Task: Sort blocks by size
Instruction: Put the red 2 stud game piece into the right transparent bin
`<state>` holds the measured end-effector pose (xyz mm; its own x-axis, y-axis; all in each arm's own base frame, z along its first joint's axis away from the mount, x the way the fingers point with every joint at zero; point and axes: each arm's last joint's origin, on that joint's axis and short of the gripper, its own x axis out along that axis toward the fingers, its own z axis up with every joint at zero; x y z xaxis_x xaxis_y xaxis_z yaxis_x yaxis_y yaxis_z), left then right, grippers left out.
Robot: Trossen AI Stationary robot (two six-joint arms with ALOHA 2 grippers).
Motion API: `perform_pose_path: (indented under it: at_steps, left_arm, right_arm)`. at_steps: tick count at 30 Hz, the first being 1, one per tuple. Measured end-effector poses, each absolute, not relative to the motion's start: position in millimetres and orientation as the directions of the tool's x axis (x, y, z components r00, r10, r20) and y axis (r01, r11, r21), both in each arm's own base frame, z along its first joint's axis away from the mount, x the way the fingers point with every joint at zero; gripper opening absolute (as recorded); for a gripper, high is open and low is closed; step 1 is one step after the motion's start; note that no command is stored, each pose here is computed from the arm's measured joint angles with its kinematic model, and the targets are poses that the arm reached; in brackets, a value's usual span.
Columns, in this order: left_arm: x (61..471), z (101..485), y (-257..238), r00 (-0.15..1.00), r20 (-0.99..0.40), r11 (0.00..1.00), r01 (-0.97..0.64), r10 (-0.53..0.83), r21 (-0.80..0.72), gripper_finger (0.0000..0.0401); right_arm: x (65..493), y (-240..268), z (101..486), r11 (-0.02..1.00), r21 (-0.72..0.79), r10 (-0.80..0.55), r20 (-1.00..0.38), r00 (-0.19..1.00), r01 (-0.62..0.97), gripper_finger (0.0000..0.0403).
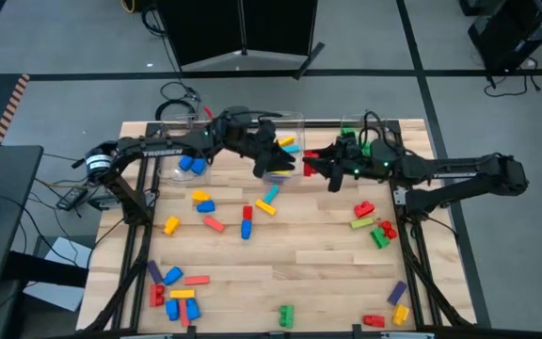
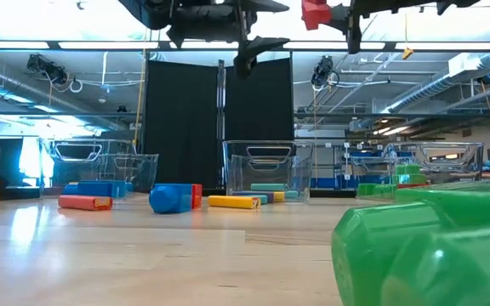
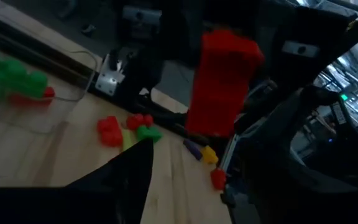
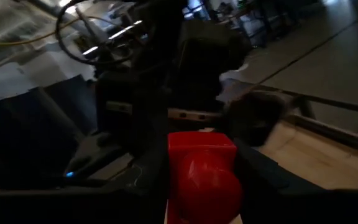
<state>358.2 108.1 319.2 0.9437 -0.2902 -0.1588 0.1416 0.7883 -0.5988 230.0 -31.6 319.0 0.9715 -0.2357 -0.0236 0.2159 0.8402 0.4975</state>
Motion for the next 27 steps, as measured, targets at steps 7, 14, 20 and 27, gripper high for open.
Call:
perform_pose_path:
  at_steps: [7,14,20,27]
  left_arm:
    - [344.4,316.2,112.2,0.936,-0.290,0.829,0.001,-0.197,-0.559,0.0227]
    - [313.9,324.1,107.8,0.878,-0.478,0.857,-0.265,0.025,-0.442,0.0224]
    - [290.0,338.3,97.2,0.836,-0.536,0.856,-0.360,0.119,-0.371,0.0224]
    - [271.2,348.7,75.7,0.793,-0.583,0.831,-0.437,0.176,-0.344,0.0224]
  right_arm:
    - [207.1,-48.8,321.2,0.778,0.496,-0.359,-0.152,0.921,0.386,0.0147]
    - [189.7,-73.9,334.4,0.670,0.409,-0.455,-0.434,0.777,0.620,0.0147]
    - [177.6,-106.9,336.7,0.520,0.317,-0.524,-0.615,0.589,0.793,0.0147]
    - [159.1,-152.1,309.0,0.335,0.188,-0.489,-0.803,0.341,0.923,0.0147]
